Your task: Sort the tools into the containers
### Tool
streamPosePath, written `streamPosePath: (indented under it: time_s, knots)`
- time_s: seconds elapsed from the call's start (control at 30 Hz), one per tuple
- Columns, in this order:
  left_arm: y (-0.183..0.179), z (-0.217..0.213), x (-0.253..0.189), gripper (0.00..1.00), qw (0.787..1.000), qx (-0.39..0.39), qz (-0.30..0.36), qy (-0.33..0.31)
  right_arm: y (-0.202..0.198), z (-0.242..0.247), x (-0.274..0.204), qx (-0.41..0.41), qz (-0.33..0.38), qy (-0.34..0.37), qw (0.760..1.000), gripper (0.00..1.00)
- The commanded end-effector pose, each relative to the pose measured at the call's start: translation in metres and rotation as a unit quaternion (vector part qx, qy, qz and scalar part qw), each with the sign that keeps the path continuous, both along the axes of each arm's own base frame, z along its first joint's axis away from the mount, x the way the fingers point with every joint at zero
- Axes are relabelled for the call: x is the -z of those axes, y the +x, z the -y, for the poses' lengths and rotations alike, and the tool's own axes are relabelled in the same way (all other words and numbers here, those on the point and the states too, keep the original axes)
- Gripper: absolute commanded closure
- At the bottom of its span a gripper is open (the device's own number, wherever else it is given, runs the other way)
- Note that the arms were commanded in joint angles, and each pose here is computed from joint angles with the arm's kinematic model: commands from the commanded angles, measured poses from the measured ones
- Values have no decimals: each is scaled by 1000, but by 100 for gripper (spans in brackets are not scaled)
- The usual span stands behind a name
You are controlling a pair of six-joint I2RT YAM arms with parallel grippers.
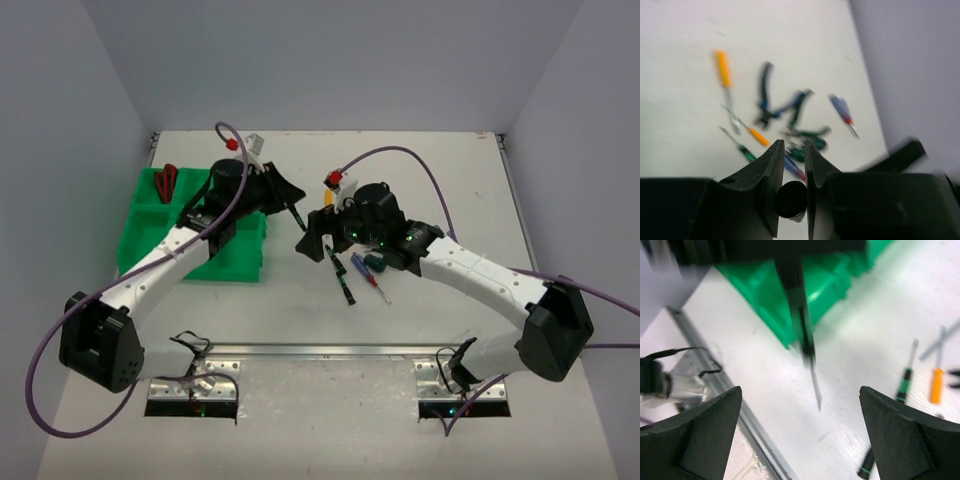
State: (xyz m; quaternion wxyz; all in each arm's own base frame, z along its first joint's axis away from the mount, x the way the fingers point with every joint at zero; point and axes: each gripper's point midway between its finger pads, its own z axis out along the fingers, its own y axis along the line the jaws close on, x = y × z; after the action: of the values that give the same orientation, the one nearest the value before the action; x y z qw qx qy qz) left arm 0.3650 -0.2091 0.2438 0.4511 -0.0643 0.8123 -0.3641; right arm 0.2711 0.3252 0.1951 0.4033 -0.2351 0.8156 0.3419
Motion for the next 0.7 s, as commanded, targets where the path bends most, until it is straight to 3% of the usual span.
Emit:
streamPosePath:
  time_s: [0.0, 0.1, 0.17, 0.33, 0.37, 0.53, 0.63, 0.67]
  knots:
    - [63, -162, 11, 100, 938, -281, -36, 201, 21, 52, -13, 122, 39, -41, 991, 1]
    - [86, -244, -7, 100, 870, -413, -55, 263, 10, 61, -5, 119, 38, -45, 991, 1]
    - [101, -281, 9, 100, 847, -450, -90, 267, 2, 67, 6, 114, 28, -55, 992, 1]
    - [148, -312, 11, 100, 842, -468, -75, 257, -20, 61, 14, 79, 3, -23, 997, 1]
    - [155, -315, 34, 100, 840, -460, -100, 269, -25, 62, 19, 74, -5, -23, 997, 1]
    - [172, -308, 60, 100, 847, -438, -131, 270, -28, 69, 28, 77, 0, -34, 996, 1]
    - [169, -302, 81, 91, 852, -423, -155, 267, -18, 83, 32, 112, 12, -67, 991, 1]
    - [167, -299, 87, 81, 854, -416, -164, 265, -14, 86, 36, 119, 14, -82, 989, 1]
